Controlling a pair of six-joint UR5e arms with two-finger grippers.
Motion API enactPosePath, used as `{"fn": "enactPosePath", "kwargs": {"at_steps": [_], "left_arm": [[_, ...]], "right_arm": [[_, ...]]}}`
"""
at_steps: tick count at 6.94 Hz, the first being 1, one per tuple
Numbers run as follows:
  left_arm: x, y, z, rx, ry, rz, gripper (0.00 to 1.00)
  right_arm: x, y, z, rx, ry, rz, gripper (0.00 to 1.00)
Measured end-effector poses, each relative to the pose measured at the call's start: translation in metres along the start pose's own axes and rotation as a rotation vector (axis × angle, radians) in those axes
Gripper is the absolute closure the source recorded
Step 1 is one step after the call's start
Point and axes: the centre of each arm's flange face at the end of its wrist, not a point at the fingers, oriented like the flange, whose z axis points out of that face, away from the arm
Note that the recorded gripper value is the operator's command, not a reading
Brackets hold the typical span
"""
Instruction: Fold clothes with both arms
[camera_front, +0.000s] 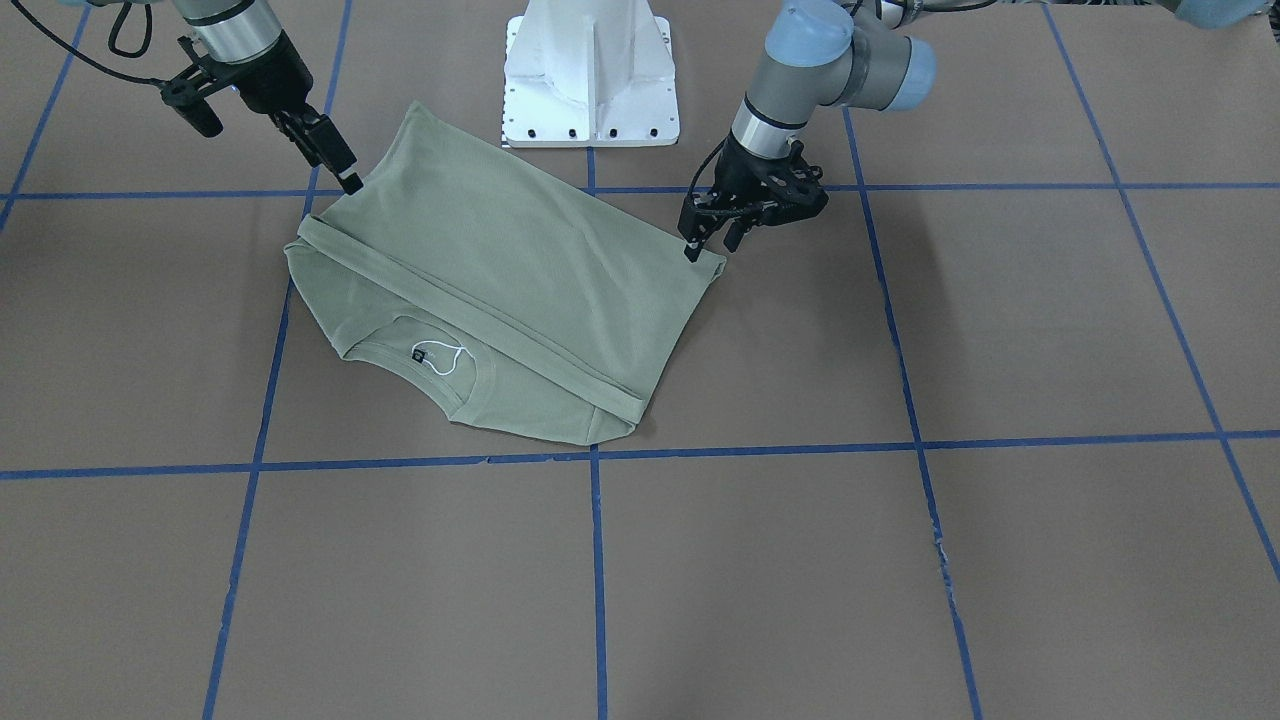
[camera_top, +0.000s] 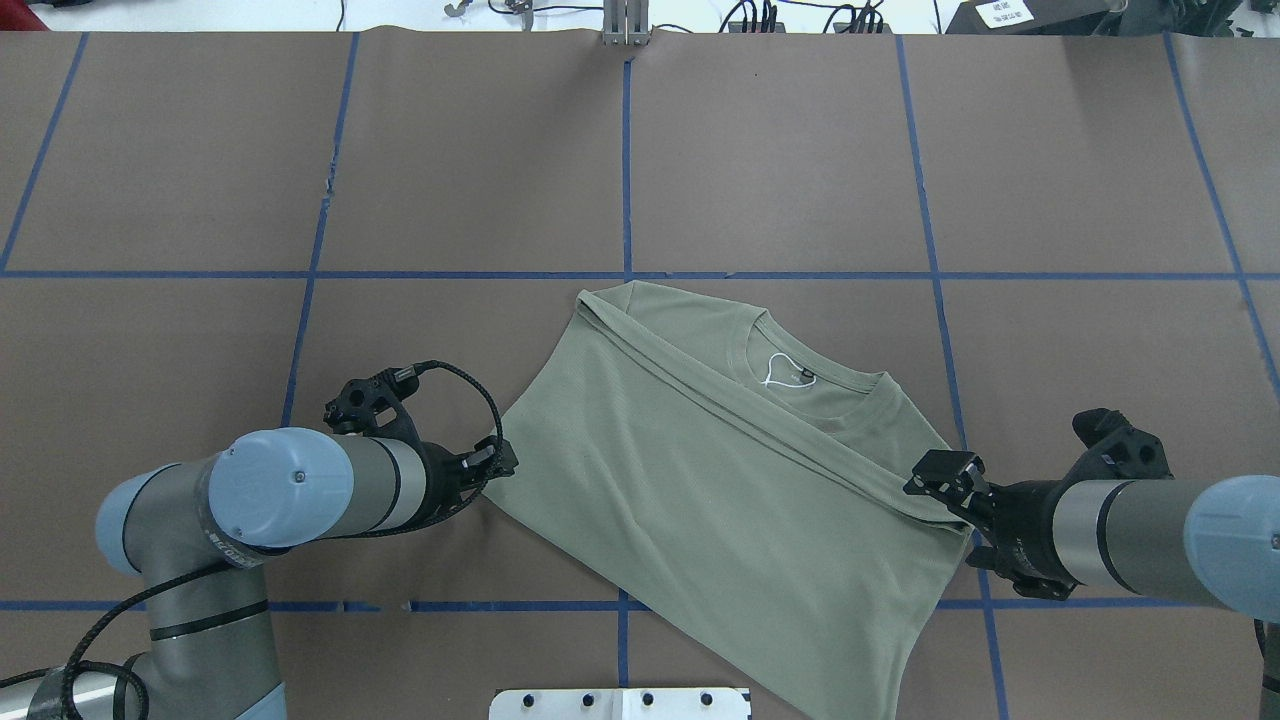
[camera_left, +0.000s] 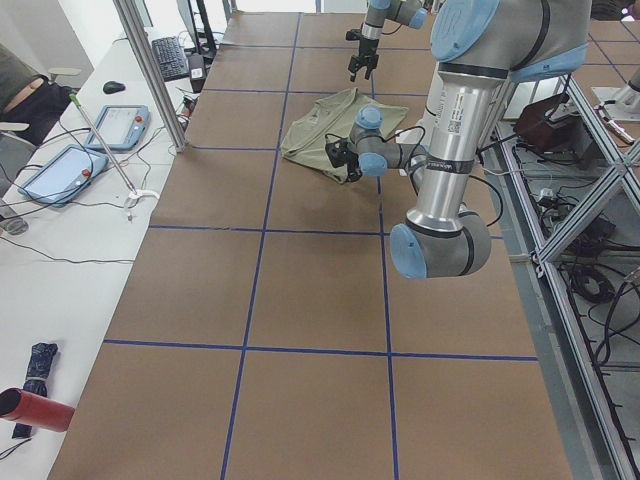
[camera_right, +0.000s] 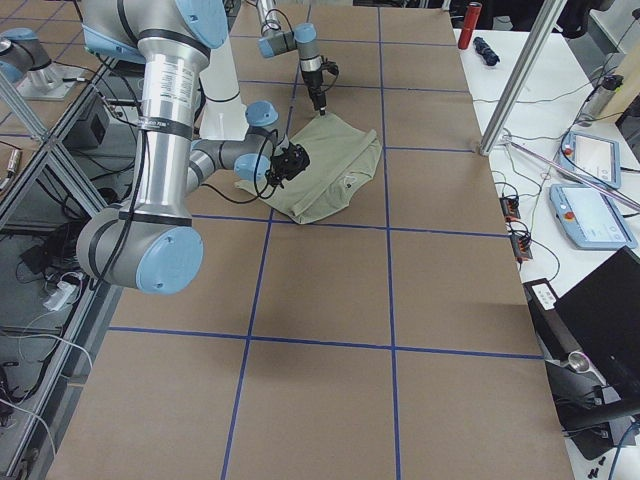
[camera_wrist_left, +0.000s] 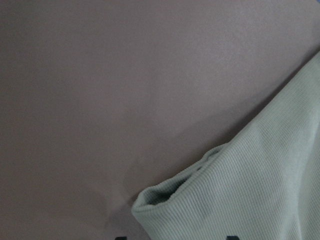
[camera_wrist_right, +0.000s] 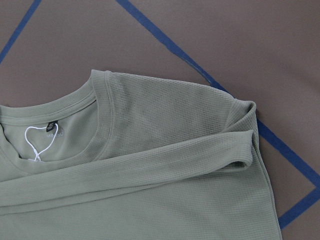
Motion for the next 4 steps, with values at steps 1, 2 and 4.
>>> {"fn": "enactPosePath", "kwargs": {"at_steps": [1, 2, 4], "left_arm": [[-0.002, -0.003, 0.005, 0.017, -0.006, 0.012, 0.37], [-0.002, -0.004, 0.007, 0.024, -0.01, 0.019, 0.56], [-0.003, -0.002, 0.008, 0.024, -0.011, 0.02, 1.0]], "right_arm": [[-0.001, 0.0, 0.002, 0.002, -0.003, -0.001, 0.0], [-0.007, 0.001, 0.007, 0.002, -0.01, 0.0, 0.0], [-0.016, 0.002, 0.016, 0.005, -0.021, 0.003, 0.0]]}}
